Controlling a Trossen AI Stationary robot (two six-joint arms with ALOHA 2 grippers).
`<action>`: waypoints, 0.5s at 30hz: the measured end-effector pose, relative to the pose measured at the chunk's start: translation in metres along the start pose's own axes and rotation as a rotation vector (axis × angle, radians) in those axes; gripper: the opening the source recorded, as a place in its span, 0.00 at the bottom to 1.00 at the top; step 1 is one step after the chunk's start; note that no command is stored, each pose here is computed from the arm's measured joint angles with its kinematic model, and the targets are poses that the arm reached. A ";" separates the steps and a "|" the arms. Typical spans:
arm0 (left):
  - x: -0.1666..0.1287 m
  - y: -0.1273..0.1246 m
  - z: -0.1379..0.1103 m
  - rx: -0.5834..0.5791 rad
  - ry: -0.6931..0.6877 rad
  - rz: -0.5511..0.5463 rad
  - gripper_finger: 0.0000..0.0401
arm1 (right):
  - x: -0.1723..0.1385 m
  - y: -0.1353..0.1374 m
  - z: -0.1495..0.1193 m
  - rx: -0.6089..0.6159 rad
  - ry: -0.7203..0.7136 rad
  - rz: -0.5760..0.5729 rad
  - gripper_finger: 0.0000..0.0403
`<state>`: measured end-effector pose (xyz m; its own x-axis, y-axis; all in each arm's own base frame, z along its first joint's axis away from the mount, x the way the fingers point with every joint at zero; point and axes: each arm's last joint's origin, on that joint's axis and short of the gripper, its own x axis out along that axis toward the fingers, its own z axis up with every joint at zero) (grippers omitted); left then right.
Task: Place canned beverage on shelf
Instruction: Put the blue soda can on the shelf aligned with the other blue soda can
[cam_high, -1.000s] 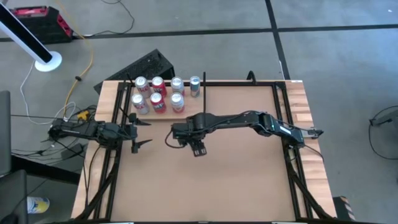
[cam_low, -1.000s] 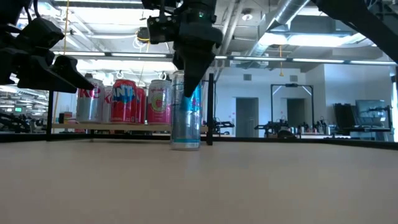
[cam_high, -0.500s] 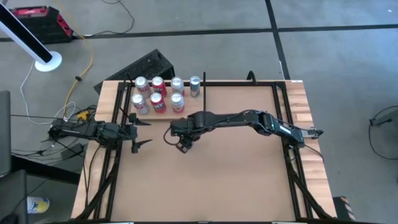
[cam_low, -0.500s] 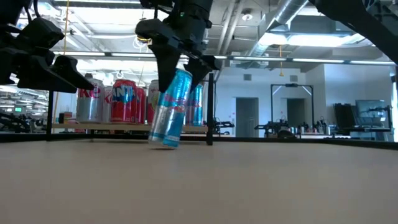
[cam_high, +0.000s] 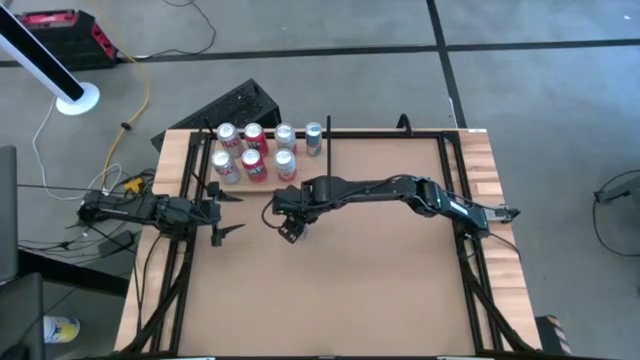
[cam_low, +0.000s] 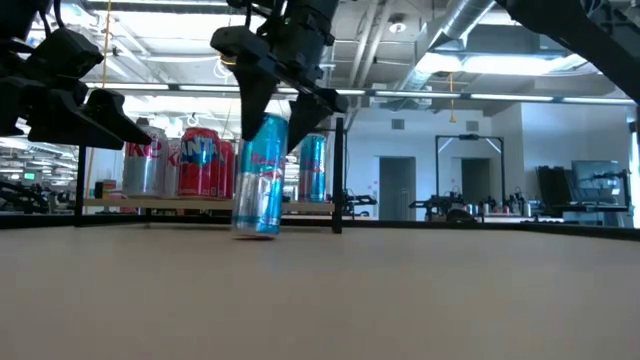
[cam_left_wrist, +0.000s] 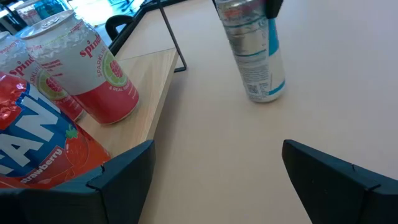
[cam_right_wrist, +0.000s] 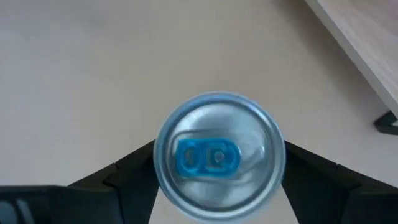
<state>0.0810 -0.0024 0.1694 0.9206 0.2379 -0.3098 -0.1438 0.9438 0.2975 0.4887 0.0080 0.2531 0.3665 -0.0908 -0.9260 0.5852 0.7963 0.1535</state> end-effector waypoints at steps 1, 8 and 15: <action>0.000 0.000 0.000 0.000 0.000 0.000 0.84 | 0.000 0.001 0.001 0.001 -0.002 0.011 0.81; 0.000 0.000 0.000 0.000 0.000 0.000 0.84 | 0.001 -0.003 0.007 0.034 -0.017 0.038 0.82; 0.000 0.000 0.000 0.000 0.000 0.000 0.84 | -0.006 -0.007 0.017 0.045 -0.058 0.061 0.83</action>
<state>0.0810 -0.0024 0.1694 0.9205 0.2379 -0.3099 -0.1437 0.9438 0.2976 0.4946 -0.0070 0.2637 0.4427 -0.0785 -0.8932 0.5917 0.7741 0.2252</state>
